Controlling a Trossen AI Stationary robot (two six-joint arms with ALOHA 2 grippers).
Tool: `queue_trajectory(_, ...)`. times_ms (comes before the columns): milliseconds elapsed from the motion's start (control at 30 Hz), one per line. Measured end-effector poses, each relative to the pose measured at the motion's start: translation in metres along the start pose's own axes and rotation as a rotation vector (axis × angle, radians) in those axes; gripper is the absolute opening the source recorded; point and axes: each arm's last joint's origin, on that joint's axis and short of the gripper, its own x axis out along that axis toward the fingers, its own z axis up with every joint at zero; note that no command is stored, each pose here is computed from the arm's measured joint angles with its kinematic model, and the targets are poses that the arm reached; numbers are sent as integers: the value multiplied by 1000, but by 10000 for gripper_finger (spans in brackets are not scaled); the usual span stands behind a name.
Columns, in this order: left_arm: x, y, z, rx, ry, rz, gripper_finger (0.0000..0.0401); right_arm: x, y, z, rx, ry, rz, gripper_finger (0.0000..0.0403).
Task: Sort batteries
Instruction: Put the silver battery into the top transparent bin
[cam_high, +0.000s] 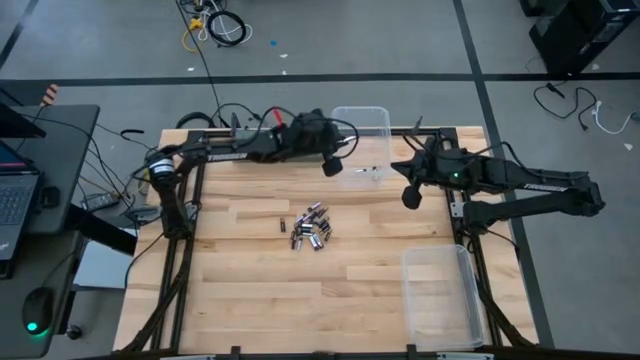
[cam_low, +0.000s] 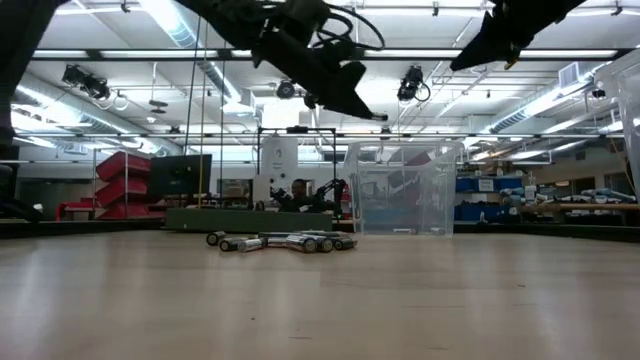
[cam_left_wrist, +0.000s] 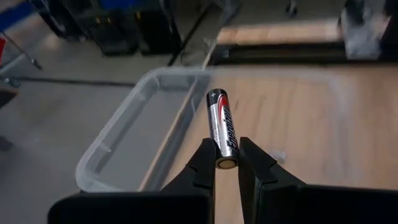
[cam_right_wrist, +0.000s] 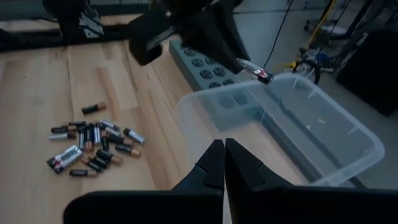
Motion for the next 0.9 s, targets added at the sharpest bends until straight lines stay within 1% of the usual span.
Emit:
queue_trajectory(100,7,4,1,27,51,-19,23,0,0,-2,13,18,-1,1)
queue_trajectory(167,9,5,0,26,72,-48,23,0,0,-2,21,17,-1,2)
queue_trajectory(300,10,3,-5,31,116,-70,23,1,0,-2,23,23,-1,0)
queue_trajectory(433,7,-4,-1,38,103,-84,30,1,0,-2,22,22,-2,1)
queue_trajectory(600,6,-13,3,57,76,-103,27,1,-1,-2,26,21,-7,1)
queue_trajectory(767,6,-13,3,87,75,-100,28,1,-1,-2,13,21,-9,1)
queue_trajectory(900,6,-10,3,83,67,-92,29,1,-3,-2,8,17,-66,2)
